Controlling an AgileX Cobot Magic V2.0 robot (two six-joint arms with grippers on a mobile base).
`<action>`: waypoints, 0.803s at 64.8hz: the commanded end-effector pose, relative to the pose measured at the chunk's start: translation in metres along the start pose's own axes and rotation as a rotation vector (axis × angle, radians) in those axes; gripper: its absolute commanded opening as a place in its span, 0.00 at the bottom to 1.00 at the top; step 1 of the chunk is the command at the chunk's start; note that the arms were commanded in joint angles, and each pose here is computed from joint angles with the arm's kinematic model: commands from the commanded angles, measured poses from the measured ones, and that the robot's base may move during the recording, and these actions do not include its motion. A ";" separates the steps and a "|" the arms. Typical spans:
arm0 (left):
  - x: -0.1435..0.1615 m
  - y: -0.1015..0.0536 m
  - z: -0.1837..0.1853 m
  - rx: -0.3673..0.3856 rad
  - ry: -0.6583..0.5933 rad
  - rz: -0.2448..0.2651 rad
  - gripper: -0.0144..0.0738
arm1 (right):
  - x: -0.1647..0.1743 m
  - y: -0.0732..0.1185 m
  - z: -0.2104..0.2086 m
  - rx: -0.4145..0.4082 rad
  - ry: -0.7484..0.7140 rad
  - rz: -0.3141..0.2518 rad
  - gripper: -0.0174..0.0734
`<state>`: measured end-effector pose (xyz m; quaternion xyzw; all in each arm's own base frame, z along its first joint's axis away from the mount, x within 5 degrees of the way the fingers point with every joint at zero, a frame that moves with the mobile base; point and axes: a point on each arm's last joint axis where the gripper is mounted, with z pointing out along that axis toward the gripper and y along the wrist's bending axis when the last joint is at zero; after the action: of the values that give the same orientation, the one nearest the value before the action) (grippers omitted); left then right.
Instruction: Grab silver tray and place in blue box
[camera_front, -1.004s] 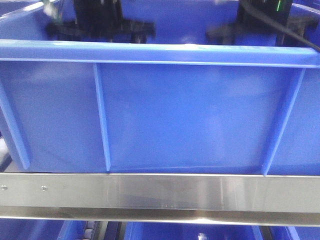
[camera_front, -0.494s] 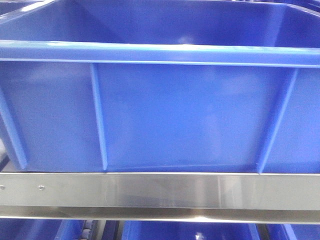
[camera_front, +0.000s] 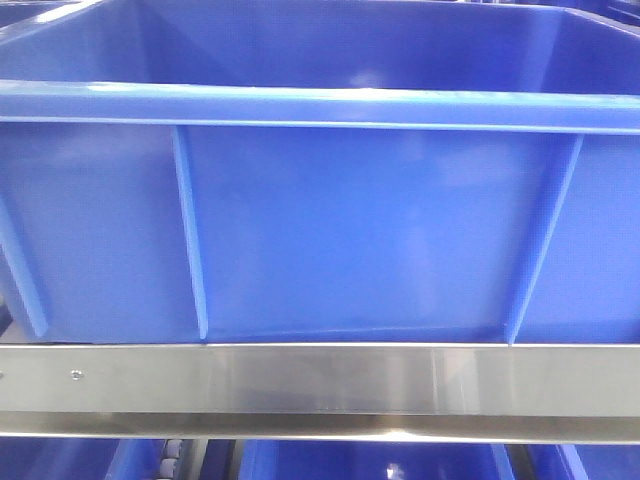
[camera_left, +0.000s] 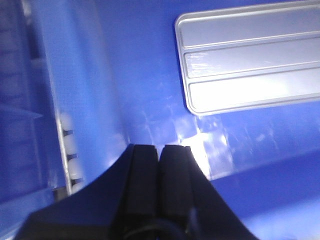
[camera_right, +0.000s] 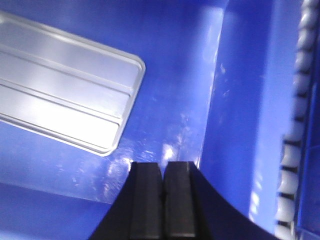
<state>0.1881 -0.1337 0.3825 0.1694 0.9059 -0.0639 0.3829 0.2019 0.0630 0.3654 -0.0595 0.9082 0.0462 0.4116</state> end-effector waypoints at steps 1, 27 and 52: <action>0.008 0.007 -0.040 0.068 -0.185 0.036 0.06 | -0.003 -0.004 -0.033 -0.025 -0.192 -0.029 0.25; 0.110 0.044 -0.132 0.382 -0.647 0.117 0.06 | 0.077 -0.031 -0.125 -0.059 -0.517 -0.049 0.25; 0.161 0.065 -0.132 0.442 -0.734 0.080 0.06 | 0.140 -0.041 -0.127 -0.070 -0.658 -0.075 0.25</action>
<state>0.0191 0.0031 0.3476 0.2492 0.7000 -0.2704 0.6122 0.0209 -0.0046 0.3288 -0.0808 0.7587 0.0821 0.6411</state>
